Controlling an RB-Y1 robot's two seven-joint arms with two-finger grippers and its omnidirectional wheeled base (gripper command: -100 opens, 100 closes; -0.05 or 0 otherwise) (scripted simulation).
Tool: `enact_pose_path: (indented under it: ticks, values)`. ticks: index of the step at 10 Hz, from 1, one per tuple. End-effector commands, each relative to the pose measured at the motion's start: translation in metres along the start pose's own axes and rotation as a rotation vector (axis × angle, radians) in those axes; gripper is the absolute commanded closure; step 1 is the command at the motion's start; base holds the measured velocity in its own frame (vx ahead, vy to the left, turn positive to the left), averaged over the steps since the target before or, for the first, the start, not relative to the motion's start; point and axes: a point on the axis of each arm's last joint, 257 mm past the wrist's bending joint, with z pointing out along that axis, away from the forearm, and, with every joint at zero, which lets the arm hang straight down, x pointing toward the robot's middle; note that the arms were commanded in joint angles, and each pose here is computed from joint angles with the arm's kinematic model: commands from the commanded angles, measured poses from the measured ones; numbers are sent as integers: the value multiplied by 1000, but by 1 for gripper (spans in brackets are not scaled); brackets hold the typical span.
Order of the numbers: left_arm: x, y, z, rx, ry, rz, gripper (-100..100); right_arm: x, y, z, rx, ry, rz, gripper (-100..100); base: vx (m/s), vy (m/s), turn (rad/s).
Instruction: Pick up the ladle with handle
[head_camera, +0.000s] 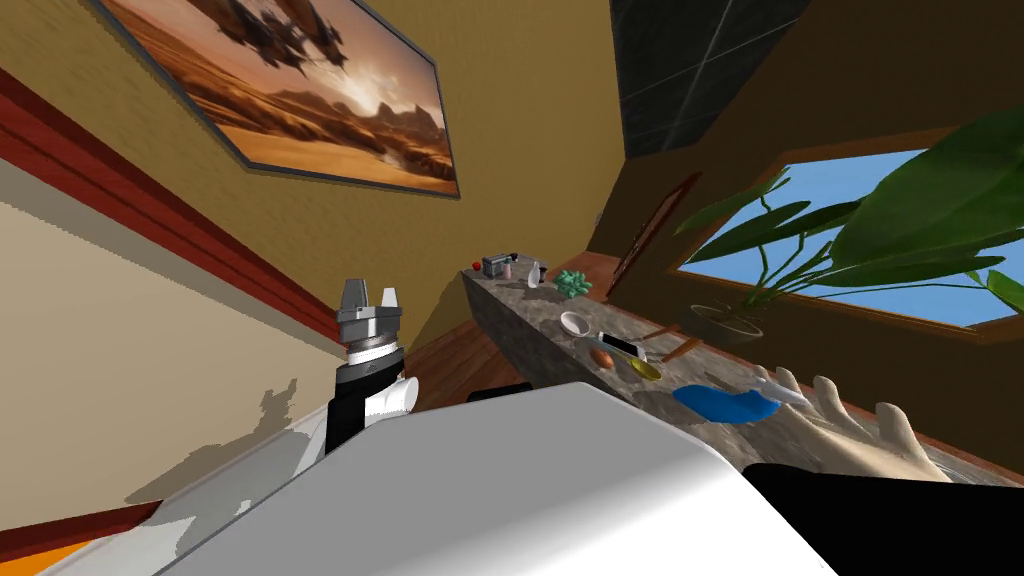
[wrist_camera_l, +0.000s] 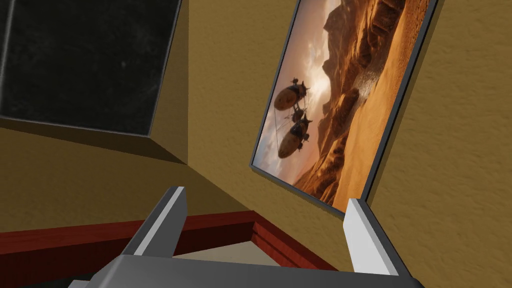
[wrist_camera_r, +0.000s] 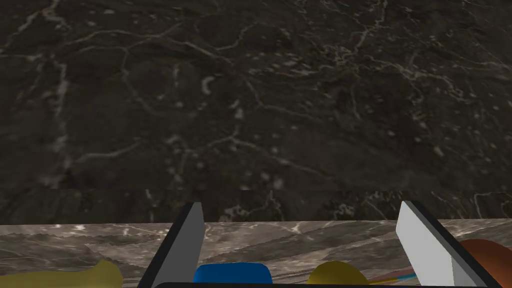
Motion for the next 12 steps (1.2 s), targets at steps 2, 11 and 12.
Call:
enact_pose_path:
  ticks: [2,11,12]
  values:
    - [0,0,0,0,0,0,0,23,-33,-17,79,71,-25,-100,133,0,301]
    - [0,0,0,0,0,0,0,95,-129,-101,306,312,-100,-100,119,-24,360]
    - [0,0,0,0,0,0,0,100,-133,-107,318,330,-105,-100,129,-49,389]
